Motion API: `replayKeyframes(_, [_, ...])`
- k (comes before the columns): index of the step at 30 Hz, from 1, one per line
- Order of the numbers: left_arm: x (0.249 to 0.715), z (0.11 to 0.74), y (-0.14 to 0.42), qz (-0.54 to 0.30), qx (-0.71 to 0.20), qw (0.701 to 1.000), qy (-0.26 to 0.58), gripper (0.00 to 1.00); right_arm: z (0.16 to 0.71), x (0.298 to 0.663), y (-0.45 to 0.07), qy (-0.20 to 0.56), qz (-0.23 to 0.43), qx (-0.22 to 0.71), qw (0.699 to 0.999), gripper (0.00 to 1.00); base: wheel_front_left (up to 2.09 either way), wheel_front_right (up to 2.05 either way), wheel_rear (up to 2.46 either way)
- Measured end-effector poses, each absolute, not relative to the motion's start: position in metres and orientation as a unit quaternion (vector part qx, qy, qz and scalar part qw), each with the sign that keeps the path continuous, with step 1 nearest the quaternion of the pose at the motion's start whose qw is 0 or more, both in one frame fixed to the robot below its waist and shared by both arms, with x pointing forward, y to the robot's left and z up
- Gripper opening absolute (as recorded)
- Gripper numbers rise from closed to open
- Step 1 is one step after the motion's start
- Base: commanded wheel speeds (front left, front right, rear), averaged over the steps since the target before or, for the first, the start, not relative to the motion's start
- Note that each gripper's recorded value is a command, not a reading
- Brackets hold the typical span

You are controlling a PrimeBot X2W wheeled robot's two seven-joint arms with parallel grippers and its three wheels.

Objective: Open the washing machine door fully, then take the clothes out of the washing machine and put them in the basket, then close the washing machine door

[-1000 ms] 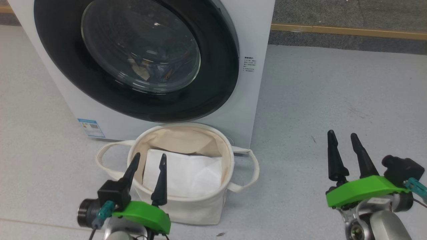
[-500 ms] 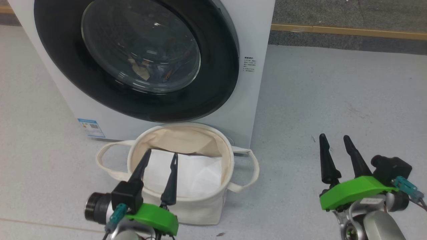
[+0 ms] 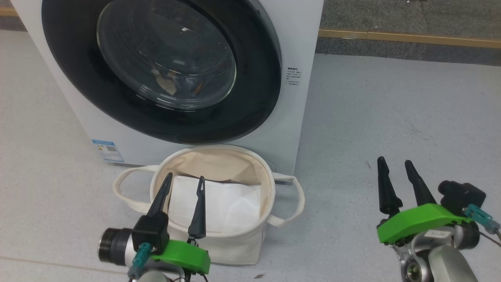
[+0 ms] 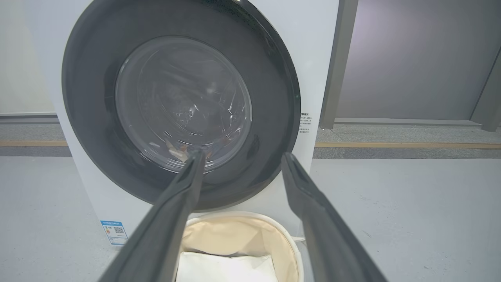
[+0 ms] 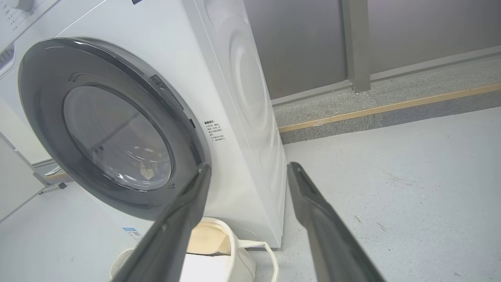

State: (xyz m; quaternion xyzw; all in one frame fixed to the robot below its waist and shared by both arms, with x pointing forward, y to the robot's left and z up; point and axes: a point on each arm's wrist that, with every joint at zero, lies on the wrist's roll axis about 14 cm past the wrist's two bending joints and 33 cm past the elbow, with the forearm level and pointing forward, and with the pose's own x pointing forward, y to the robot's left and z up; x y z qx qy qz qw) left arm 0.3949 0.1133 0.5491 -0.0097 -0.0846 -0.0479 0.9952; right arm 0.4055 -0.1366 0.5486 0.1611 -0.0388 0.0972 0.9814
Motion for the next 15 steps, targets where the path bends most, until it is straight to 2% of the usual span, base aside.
replayKeyframes(15, [0.392,0.518,0.116,-0.033,-0.034,0.998,-0.035,1.00,0.534,0.406,-0.136,-0.017,0.094,0.146,0.985,1.00,0.00,0.00,0.00])
